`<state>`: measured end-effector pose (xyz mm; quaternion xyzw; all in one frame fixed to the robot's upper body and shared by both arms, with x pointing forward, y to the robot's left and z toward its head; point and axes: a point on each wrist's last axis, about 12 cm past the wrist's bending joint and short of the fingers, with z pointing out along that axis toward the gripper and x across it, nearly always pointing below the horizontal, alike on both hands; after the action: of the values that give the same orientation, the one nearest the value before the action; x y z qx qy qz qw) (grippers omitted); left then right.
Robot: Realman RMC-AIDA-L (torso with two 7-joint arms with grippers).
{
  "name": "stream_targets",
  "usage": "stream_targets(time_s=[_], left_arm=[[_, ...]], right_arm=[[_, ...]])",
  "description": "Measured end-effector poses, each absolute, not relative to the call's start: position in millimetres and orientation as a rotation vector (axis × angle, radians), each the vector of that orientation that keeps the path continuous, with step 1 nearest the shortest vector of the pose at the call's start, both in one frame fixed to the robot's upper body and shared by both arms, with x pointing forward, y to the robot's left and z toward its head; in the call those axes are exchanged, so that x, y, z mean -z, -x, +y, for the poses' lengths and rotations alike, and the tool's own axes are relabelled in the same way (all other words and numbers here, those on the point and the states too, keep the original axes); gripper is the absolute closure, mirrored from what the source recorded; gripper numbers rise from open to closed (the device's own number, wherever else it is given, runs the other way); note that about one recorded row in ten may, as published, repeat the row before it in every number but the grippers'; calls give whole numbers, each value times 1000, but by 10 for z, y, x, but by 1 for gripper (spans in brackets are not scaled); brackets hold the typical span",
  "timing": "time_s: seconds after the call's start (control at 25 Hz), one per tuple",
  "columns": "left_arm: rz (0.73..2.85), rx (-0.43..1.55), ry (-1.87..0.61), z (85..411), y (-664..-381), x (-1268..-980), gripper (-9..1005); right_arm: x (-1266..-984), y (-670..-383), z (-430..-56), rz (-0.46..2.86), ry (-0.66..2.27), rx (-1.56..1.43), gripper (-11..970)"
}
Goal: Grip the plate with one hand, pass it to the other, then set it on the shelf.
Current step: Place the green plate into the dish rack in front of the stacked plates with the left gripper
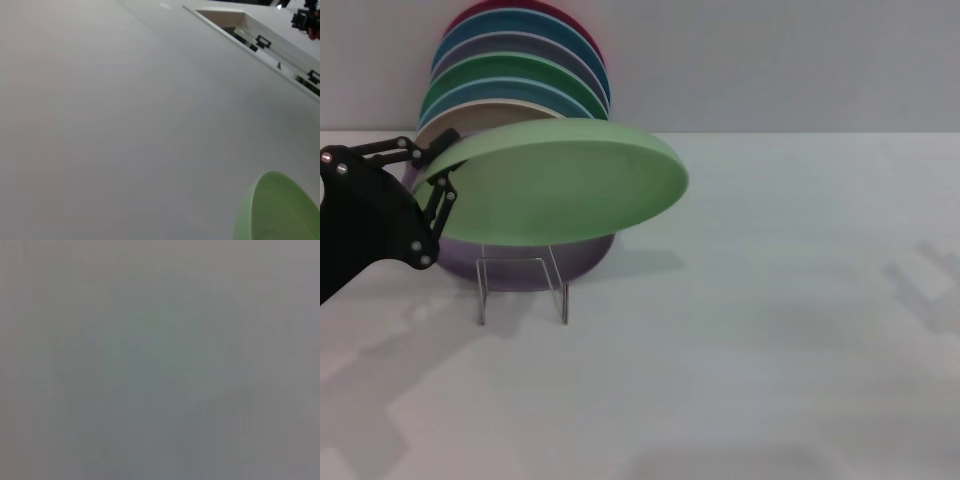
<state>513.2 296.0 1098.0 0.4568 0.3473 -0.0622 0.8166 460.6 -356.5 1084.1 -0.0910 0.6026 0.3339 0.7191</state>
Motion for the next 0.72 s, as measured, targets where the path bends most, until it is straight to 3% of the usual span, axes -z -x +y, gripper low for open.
stream_targets(time_s=[0.72], left_arm=[[809, 106, -1005, 2960, -5165, -10893, 906]], right_arm=[[-10834, -4631, -3527, 1341, 232, -745, 185]])
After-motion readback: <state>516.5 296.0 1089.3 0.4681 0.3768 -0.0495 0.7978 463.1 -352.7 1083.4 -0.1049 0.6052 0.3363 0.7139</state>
